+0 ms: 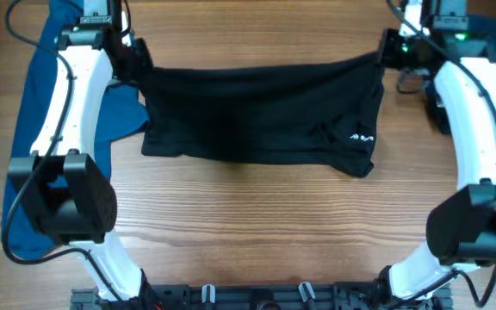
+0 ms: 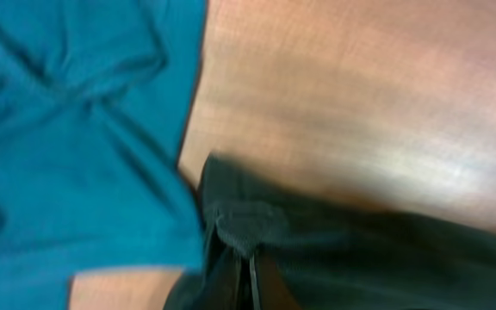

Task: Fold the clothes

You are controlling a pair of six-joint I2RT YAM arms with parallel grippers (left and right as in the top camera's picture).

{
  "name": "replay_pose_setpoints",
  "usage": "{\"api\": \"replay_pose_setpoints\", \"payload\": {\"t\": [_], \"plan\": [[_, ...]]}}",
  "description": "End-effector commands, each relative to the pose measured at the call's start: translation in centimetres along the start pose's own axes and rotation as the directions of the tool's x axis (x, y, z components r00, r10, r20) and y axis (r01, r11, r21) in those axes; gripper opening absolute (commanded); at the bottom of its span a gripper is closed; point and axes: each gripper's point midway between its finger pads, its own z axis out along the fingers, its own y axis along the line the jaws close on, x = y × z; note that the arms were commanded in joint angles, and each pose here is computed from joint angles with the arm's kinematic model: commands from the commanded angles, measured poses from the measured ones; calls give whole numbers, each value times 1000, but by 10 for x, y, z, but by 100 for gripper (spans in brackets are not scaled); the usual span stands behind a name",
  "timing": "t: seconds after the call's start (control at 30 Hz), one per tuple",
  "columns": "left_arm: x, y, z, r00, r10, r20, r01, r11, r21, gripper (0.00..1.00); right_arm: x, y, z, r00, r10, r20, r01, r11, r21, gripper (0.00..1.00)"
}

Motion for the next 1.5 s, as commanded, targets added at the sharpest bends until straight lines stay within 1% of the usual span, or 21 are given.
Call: {"api": "replay_pose_setpoints", "payload": {"t": [0.0,0.07,0.1,0.2,0.4,0.43,0.47,0.5,0.6,0.63,0.67,0.7,0.77,0.8,0.83,0.93,0.97,1.03,1.13,1.23,1.47], "plan": [[13,9,-18,999,7,-38,-8,1000,-25,4,36,-10,13,989,28,-146,-26,999,20,4],[22,15,-19,997,10,-73,-14,998,-56,4,55,-11,22,977,39,-209,-36,999,19,5],[24,23,-19,997,10,-82,-18,995,-96,4,66,-10,29,970,43,-238,-43,999,6,4],[25,33,-16,997,9,-78,-21,988,-153,4,84,-12,43,958,58,-280,-60,998,1,4],[16,38,8,998,-5,-61,-5,987,-159,4,111,-19,66,943,127,-309,-124,992,29,4],[20,39,15,996,-9,-83,-5,986,-166,4,125,-21,71,927,154,-341,-147,988,45,4],[22,40,17,995,-9,-96,-7,986,-169,4,131,-22,72,920,171,-353,-162,985,54,6],[26,41,18,994,-10,-111,-9,985,-173,4,136,-23,73,914,175,-365,-165,985,58,8],[40,45,19,985,-15,-172,-18,982,-189,4,146,-24,74,898,202,-390,-188,979,75,36],[45,47,18,981,-17,-193,-21,981,-195,4,146,-24,73,898,202,-391,-188,979,75,40],[51,48,16,976,-19,-217,-25,980,-199,5,145,-23,73,900,203,-387,-191,979,69,41],[55,48,15,972,-21,-234,-27,979,-201,10,142,-20,73,901,203,-383,-199,979,49,41],[63,50,13,963,-24,-267,-33,978,-207,30,129,-13,70,912,196,-361,-208,978,6,41],[65,51,12,961,-25,-275,-34,977,-209,31,120,-12,68,921,192,-340,-205,979,-2,41],[65,51,12,961,-26,-277,-34,977,-210,30,108,-10,66,934,174,-312,-190,982,-20,40],[63,50,13,963,-25,-269,-32,978,-208,6,68,-3,54,973,107,-205,-123,990,-69,38],[62,48,13,964,-25,-265,-29,980,-198,4,48,0,48,986,81,-146,-93,992,-81,37],[61,43,15,965,-25,-262,-20,986,-168,4,19,2,40,998,42,-51,-46,995,-88,36],[58,36,17,967,-24,-252,-9,991,-132,4,-6,4,39,999,11,44,-6,995,-99,36],[56,32,18,969,-23,-245,-5,994,-112,4,-2,4,55,1000,-19,24,21,995,-97,36],[55,31,18,970,-22,-241,-3,994,-106,4,46,17,116,984,-64,-166,43,992,-122,36]]}}
